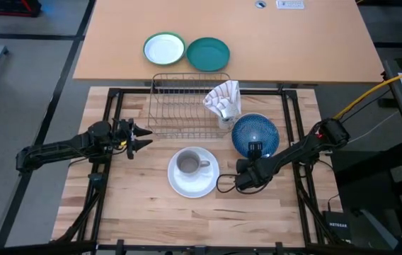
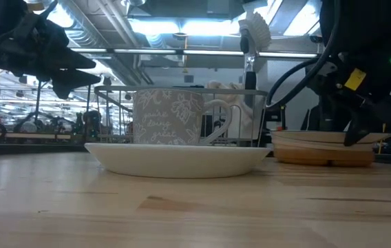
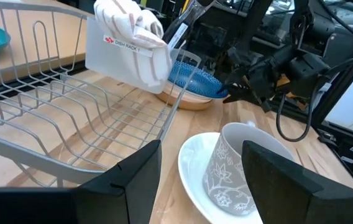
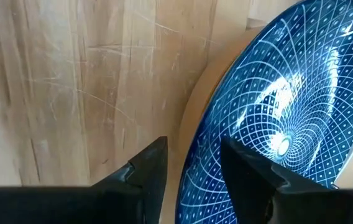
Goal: Sort dishes
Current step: Put the blue patterned plate in the dish rack
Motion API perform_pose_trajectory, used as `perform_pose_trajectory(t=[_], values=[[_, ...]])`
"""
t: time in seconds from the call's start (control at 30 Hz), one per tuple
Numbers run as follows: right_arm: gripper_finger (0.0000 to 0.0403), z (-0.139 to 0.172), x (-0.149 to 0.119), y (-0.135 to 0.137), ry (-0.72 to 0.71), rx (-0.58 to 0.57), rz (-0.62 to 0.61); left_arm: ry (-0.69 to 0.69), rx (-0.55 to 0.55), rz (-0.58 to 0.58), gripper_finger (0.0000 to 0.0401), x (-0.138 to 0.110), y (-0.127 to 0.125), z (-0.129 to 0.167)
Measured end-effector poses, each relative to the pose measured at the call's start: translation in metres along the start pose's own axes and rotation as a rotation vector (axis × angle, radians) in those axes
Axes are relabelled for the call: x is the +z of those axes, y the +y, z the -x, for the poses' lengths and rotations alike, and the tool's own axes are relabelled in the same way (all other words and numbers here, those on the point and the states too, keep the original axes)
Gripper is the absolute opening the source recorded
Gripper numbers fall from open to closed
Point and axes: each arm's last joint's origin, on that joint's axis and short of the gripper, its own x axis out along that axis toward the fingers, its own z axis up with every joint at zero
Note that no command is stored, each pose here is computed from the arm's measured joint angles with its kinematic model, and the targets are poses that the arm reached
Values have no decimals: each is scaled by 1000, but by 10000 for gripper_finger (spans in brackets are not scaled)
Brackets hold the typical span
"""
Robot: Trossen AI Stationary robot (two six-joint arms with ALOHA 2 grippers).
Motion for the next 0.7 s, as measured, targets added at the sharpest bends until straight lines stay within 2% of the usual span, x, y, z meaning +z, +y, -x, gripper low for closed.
perform_pose_trajectory(t=[0.1,0.33,0.5,0.7], values=[[122,-2,1,-3,13,-1,-11,6,2,1,213,-1,0,0],[34,-7,2,-14,40,-29,-43,7,2,1,213,-1,0,0],[31,-8,1,-15,45,-44,-40,7,2,1,213,-1,0,0],[58,-8,2,-13,53,3,-50,8,2,1,213,-1,0,0]])
